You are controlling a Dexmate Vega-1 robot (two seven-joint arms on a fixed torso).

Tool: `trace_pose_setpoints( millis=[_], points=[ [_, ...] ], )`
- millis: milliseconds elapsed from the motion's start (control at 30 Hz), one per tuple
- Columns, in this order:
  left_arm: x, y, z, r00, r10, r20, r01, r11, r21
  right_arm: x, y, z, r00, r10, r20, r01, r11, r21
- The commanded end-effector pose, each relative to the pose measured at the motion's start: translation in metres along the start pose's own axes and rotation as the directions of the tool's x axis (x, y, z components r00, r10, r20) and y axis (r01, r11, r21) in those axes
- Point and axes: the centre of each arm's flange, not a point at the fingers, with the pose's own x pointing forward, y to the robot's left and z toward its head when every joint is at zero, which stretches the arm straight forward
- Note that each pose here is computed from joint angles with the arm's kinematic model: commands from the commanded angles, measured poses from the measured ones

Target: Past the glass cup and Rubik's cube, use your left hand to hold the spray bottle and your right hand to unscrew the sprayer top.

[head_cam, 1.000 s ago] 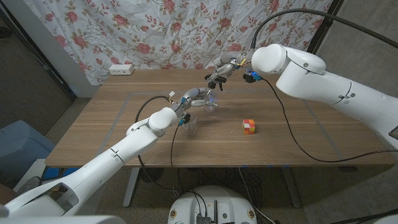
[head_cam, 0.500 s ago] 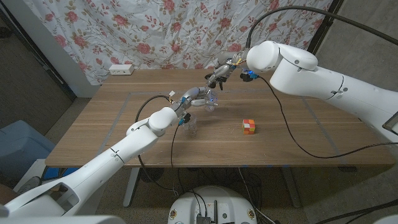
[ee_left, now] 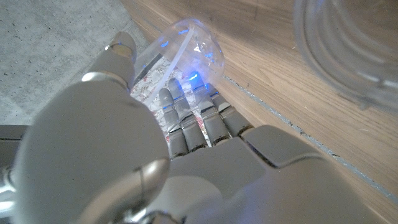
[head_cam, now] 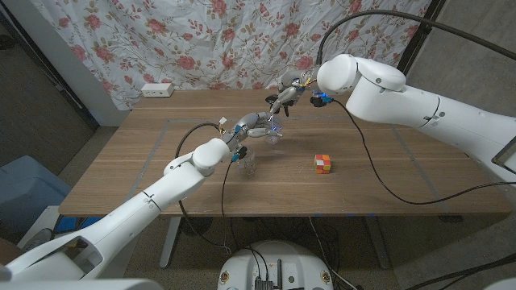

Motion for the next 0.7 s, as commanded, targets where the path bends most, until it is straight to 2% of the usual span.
trace_pose_setpoints(
  millis=[33,700],
  points=[
    [0.0037,-0.0008,-0.0005,1.000,-0.008,-0.004,0.008,1.000,-0.002,0.0049,0.0024,-0.0028,1.000,0.005,-0.015,-0.005,1.000,-0.003],
    [0.0081,-0.0031,-0.0009,1.000,-0.020,-0.005,0.020,1.000,-0.007,0.0062,0.0011,-0.0038,1.000,-0.019,-0.001,0.019,1.000,0.003]
  ],
)
